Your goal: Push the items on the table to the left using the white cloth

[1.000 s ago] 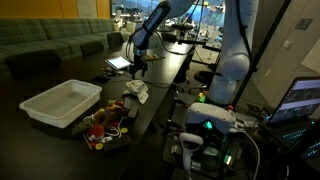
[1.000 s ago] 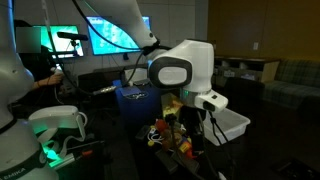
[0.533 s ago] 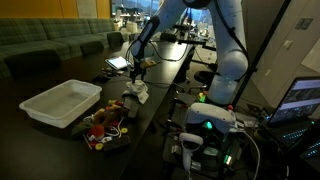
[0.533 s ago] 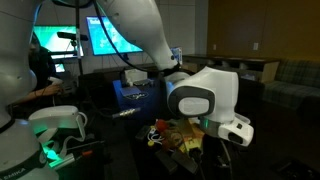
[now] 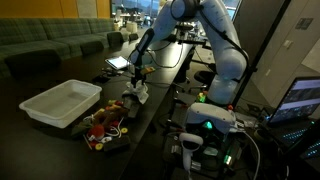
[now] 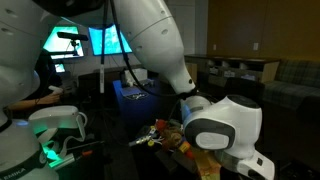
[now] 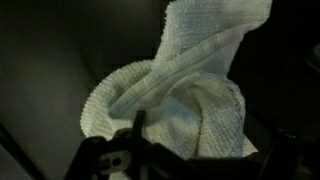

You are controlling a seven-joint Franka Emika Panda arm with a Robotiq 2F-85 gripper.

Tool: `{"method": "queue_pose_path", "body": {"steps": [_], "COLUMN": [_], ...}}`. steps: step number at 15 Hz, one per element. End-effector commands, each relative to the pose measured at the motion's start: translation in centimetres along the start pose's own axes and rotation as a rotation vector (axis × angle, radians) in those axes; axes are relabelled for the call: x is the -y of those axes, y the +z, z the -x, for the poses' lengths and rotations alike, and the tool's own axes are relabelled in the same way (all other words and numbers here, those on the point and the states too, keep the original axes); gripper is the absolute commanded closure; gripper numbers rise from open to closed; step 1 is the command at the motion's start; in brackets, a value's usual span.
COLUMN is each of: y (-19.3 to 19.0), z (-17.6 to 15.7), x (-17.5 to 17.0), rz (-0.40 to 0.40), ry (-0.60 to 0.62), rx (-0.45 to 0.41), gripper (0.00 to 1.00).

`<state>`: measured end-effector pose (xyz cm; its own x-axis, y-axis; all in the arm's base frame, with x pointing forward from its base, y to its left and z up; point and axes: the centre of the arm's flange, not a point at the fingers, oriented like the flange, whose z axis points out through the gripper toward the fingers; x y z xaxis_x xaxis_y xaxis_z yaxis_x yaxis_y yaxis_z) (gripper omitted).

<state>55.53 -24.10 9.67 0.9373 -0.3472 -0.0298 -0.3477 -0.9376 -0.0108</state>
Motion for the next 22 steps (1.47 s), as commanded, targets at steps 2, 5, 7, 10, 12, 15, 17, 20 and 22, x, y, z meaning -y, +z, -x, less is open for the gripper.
{"method": "queue_pose_path", "body": {"steps": [2,5,7,10,12,15,17,20,22], "y": [4.1,6.2,7.3,7.3,6.8,6.5,6.8,7.2,7.5], "z": [-2.0,-1.9,-1.7,-1.0,0.0,2.2,4.1,7.7,10.2], "x": [-0.2,-0.2,-0.4,-1.3,-1.8,-3.0,-3.7,-3.9,-3.0], "rz": [-0.016,0.004,0.02,0.028,0.039,0.057,0.061,0.054,0.033], "ry": [-0.008,0.0,0.0,0.004,0.002,0.005,0.012,0.018,0.006], "rx": [0.006,0.022,0.04,0.069,0.081,0.108,0.136,0.186,0.225], "gripper": [0.0,0.0,0.0,0.29,0.37,0.61,0.77,0.98,1.0]}}
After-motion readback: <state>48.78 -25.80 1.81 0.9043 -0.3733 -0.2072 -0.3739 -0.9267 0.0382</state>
